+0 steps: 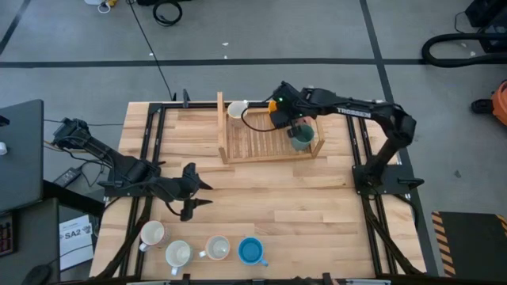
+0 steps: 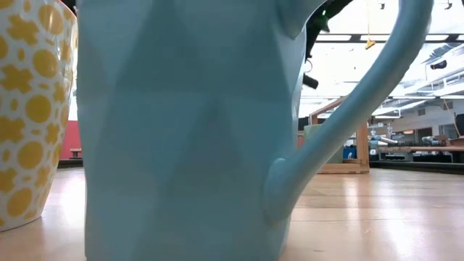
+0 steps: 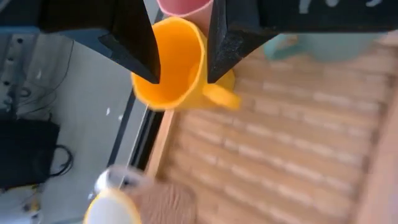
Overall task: Place coffee mugs
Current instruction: Put the yellow patterned mug on the shelf
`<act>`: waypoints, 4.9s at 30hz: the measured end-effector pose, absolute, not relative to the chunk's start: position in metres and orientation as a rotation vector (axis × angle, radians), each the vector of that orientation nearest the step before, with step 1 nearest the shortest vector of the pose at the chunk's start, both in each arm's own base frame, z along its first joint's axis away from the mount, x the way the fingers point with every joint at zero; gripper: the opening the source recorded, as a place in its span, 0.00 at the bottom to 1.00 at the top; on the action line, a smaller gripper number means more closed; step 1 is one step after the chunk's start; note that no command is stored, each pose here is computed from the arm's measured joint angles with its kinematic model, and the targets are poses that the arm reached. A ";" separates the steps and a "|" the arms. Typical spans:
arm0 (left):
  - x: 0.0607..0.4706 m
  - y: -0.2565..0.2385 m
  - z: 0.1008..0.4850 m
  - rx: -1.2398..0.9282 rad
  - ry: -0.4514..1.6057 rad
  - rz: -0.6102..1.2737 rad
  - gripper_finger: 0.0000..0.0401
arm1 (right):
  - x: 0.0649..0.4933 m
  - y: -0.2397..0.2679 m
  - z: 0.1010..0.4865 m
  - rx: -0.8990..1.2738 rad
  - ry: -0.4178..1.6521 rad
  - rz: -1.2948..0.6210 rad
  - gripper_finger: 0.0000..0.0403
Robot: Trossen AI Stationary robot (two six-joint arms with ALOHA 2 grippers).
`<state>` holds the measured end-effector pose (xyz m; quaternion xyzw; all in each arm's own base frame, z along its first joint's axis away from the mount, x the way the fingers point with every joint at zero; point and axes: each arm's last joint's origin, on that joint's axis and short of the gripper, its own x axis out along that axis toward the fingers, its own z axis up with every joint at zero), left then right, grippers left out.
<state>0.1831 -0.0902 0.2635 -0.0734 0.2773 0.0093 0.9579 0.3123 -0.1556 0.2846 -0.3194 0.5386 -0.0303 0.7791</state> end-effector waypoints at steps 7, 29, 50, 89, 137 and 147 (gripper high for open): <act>0.191 -0.095 0.279 -0.258 0.401 -0.015 0.55 | 0.313 -0.104 0.315 -0.566 0.973 -0.038 0.34; 0.213 -0.136 0.264 -0.338 0.488 -0.269 0.49 | 0.344 0.007 0.325 -0.047 0.708 0.171 0.34; 0.225 -0.169 0.202 -0.296 0.766 -0.238 0.48 | 0.343 0.024 0.326 -0.025 0.706 0.203 0.34; 0.224 -0.170 0.188 -0.292 0.861 -0.233 0.08 | 0.343 0.024 0.326 -0.028 0.706 0.195 0.34; 0.255 -0.005 0.195 -0.558 0.820 0.552 0.09 | 0.344 0.023 0.326 0.077 0.708 0.151 0.34; 0.255 -0.006 0.195 -0.564 0.824 0.543 0.18 | 0.344 0.023 0.326 0.077 0.708 0.151 0.34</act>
